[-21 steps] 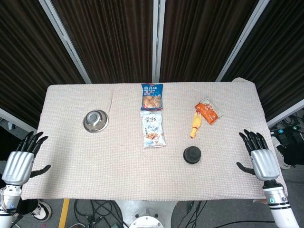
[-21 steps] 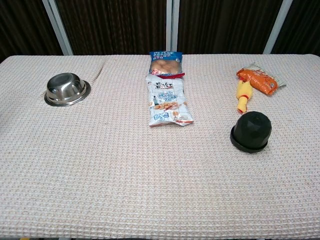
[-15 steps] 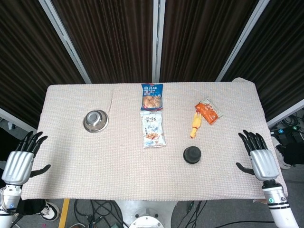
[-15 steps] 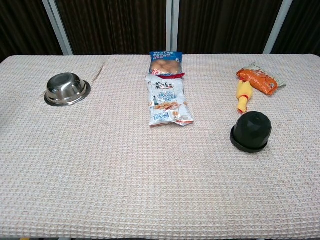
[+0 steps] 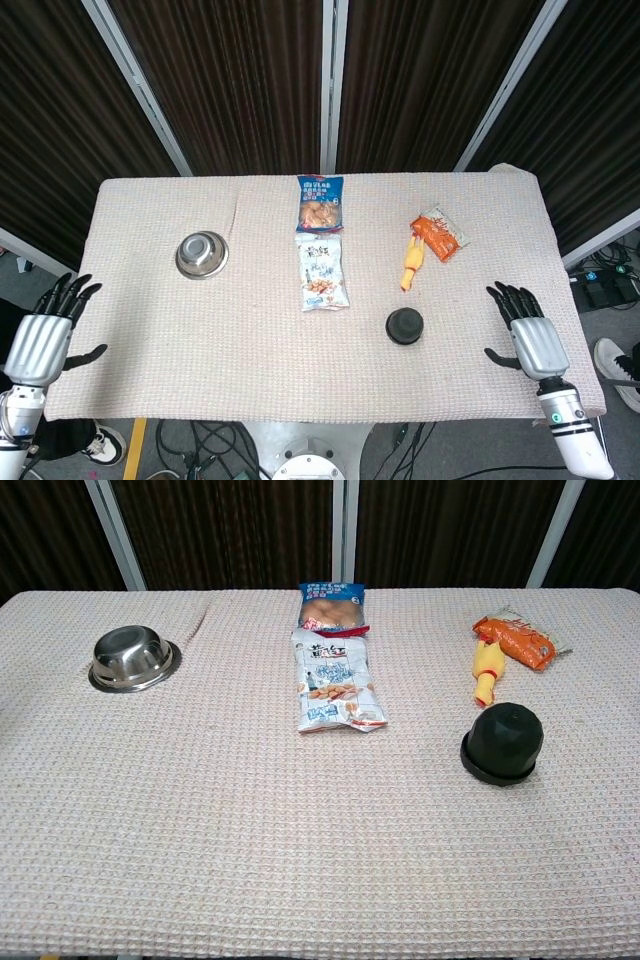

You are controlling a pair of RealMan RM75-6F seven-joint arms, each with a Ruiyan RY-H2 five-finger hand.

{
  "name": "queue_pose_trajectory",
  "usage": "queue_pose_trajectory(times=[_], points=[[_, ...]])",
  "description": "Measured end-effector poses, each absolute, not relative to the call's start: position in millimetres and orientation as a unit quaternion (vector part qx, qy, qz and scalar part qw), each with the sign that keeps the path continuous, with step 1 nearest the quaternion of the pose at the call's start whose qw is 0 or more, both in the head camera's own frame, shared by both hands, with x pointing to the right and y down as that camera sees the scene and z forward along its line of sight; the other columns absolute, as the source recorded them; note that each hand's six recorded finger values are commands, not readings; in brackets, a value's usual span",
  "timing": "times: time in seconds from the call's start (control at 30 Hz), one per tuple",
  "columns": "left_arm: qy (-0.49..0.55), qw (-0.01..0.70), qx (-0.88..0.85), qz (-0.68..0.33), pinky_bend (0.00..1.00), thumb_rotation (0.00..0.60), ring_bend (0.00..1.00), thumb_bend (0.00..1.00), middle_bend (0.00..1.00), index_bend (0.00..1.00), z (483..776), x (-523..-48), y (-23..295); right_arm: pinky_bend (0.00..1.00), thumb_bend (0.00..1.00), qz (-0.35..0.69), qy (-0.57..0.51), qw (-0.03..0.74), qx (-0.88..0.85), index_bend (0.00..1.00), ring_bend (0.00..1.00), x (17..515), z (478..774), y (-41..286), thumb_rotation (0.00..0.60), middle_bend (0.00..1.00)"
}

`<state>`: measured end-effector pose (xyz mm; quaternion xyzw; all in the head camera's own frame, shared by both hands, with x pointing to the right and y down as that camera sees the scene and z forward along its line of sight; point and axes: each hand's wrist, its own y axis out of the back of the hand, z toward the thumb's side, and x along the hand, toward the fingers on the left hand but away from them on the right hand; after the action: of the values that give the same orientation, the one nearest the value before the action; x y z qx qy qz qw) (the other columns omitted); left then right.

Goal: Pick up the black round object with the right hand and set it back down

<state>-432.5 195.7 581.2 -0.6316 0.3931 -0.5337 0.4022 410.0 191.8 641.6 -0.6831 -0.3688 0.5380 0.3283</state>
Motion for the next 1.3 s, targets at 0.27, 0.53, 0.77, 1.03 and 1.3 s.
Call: queue_pose_trajectory(times=[0.27, 0.53, 0.77, 1.03, 1.3], points=[[0.399, 0.397, -0.63, -0.535, 0.18, 0.6, 0.0, 0.06, 0.08, 0.14, 583.0, -438.3, 201.1, 0.0, 0.04, 0.538, -0.34, 0.306, -0.708, 0.0, 0.0, 391.6, 670.1, 190.6, 0.6, 0.04], [0.399, 0.393, -0.629, -0.54, 0.18, 0.6, 0.0, 0.06, 0.08, 0.14, 585.5, -447.1, 202.5, 0.0, 0.04, 0.521, -0.337, 0.257, -0.741, 0.0, 0.0, 368.9, 690.6, 190.5, 0.6, 0.06], [0.399, 0.39, -0.628, -0.543, 0.18, 0.6, 0.0, 0.06, 0.08, 0.14, 587.9, -452.8, 203.7, 0.0, 0.03, 0.508, -0.344, 0.232, -0.755, 0.0, 0.0, 349.3, 704.8, 184.7, 0.6, 0.08], [0.401, 0.391, -0.624, -0.544, 0.18, 0.6, 0.0, 0.06, 0.08, 0.14, 585.1, -458.2, 203.5, 0.0, 0.03, 0.502, -0.329, 0.223, -0.768, 0.0, 0.0, 325.7, 718.7, 183.5, 0.6, 0.1], [0.405, 0.389, -0.625, -0.543, 0.18, 0.6, 0.0, 0.06, 0.08, 0.14, 584.8, -460.6, 201.7, 0.0, 0.05, 0.498, -0.321, 0.227, -0.773, 0.0, 0.0, 308.8, 725.0, 181.3, 0.6, 0.12]])
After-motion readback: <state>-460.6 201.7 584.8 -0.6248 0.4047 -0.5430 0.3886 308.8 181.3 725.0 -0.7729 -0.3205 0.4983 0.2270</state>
